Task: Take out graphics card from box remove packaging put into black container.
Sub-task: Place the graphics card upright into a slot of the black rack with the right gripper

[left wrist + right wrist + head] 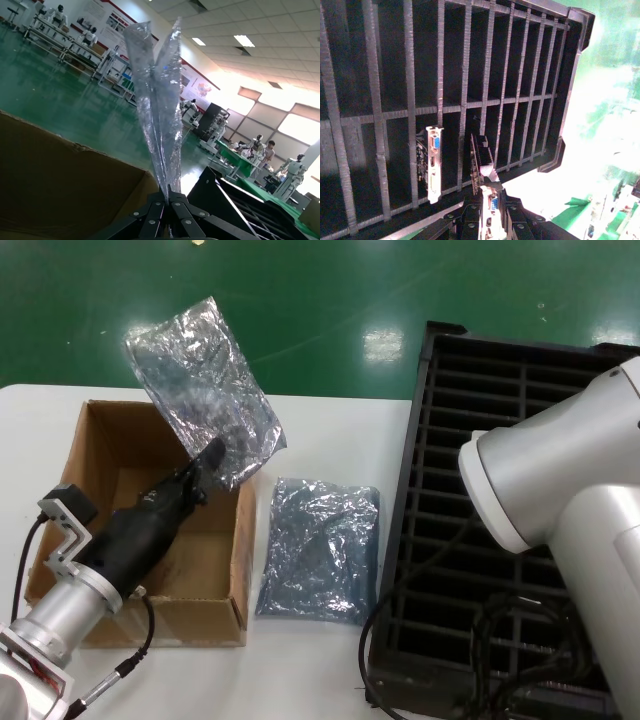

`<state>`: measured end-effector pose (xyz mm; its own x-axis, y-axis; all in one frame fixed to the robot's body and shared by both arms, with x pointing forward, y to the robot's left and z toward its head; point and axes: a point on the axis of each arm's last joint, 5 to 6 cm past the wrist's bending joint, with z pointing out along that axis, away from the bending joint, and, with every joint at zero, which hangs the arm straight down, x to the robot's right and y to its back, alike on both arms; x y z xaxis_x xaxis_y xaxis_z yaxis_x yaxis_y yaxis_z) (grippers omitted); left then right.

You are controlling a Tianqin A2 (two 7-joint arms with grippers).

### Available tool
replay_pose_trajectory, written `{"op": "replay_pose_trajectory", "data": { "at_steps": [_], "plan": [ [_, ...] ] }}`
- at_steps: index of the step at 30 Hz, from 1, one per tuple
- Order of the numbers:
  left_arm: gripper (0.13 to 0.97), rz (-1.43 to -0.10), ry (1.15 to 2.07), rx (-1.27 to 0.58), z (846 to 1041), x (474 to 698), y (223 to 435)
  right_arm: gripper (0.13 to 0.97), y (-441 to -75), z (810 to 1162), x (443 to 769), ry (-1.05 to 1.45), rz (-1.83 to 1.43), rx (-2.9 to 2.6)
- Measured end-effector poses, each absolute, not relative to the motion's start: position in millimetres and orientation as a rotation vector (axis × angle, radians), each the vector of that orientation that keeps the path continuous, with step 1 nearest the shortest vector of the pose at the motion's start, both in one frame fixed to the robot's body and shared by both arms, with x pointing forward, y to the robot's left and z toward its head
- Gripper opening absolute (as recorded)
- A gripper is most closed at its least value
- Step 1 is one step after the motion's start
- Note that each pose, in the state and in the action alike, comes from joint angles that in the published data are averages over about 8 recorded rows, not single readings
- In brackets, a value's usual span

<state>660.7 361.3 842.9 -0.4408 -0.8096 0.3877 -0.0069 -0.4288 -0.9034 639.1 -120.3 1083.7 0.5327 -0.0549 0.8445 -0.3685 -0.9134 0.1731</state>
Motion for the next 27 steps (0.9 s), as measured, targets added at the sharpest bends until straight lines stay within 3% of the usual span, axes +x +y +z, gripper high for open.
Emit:
{"op": "replay_pose_trajectory", "data": {
  "at_steps": [27],
  "plan": [
    [0.139,-1.901,1.224,-1.206,838.8,660,363,0.185,-119,1076,650,-0.291,1.245,2.427]
  ]
}}
